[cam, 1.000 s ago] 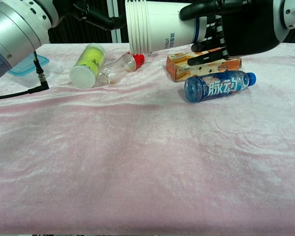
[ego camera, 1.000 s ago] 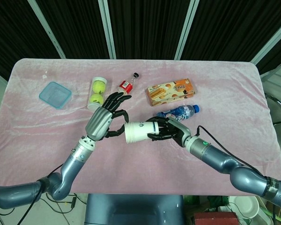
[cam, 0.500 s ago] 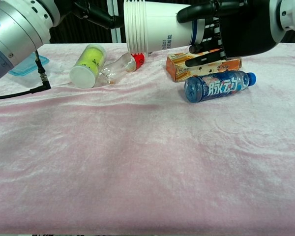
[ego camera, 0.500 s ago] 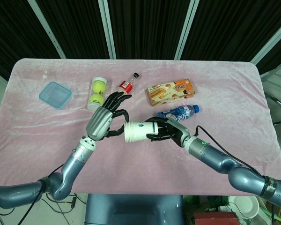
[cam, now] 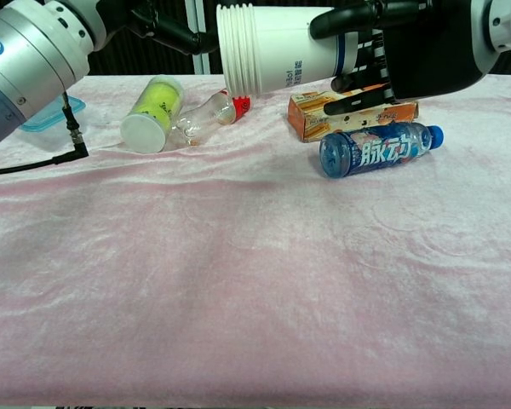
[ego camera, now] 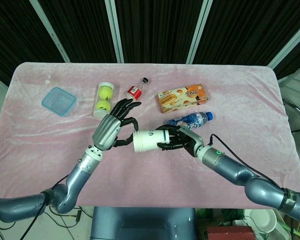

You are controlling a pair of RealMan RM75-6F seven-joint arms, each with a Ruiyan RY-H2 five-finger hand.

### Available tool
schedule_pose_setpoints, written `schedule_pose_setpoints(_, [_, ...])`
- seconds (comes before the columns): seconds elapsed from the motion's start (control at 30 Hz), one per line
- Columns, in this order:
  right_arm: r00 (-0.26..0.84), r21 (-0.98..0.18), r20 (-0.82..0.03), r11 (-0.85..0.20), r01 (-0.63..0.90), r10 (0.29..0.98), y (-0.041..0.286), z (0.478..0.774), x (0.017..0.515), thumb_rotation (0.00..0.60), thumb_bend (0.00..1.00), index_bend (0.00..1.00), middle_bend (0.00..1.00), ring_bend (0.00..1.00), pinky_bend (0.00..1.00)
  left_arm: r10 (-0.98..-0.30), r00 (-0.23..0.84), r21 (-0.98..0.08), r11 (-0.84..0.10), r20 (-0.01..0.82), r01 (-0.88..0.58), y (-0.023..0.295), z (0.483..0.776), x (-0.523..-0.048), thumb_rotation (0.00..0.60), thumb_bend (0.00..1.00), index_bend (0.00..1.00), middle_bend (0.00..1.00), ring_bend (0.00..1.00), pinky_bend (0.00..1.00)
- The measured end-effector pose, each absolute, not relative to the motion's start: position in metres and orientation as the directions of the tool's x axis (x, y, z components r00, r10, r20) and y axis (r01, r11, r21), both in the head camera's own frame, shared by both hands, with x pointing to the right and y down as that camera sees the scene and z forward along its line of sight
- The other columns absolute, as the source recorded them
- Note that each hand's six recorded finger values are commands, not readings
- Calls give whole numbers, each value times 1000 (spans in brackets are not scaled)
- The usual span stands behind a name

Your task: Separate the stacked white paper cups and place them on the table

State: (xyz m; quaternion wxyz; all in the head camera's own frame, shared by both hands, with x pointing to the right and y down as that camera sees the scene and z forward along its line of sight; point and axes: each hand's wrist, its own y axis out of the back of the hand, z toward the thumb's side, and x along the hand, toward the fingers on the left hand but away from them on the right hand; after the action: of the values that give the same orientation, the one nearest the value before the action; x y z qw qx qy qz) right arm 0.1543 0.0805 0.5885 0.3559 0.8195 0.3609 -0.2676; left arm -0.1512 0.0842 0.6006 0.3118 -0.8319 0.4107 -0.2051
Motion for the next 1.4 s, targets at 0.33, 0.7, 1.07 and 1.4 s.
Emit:
schedule_pose_setpoints(0.33, [574, 374, -703, -469, 800, 419, 76, 586, 168, 600, 470, 762, 599, 625, 453, -822, 564, -703, -447, 79, -553, 85, 601, -164, 600, 528, 603, 115, 0, 0])
schedule_pose_setpoints(0.7, [548, 358, -712, -444, 821, 439, 72, 585, 184, 600, 473, 762, 599, 625, 453, -833, 544, -715, -439, 98, -544, 81, 605, -184, 600, 528, 603, 115, 0, 0])
schedule_pose_setpoints(1.07, [519, 311, -724, -456, 834, 455, 71, 587, 201, 600, 478, 762, 599, 626, 453, -846, 521, -751, -415, 112, -514, 68, 603, -208, 600, 528, 604, 115, 0, 0])
schedule_pose_setpoints(1.4, [438, 96, -746, -570, 816, 502, 75, 599, 228, 600, 488, 763, 599, 626, 450, -846, 497, -831, -410, 194, -375, 60, 590, -239, 600, 527, 597, 112, 0, 0])
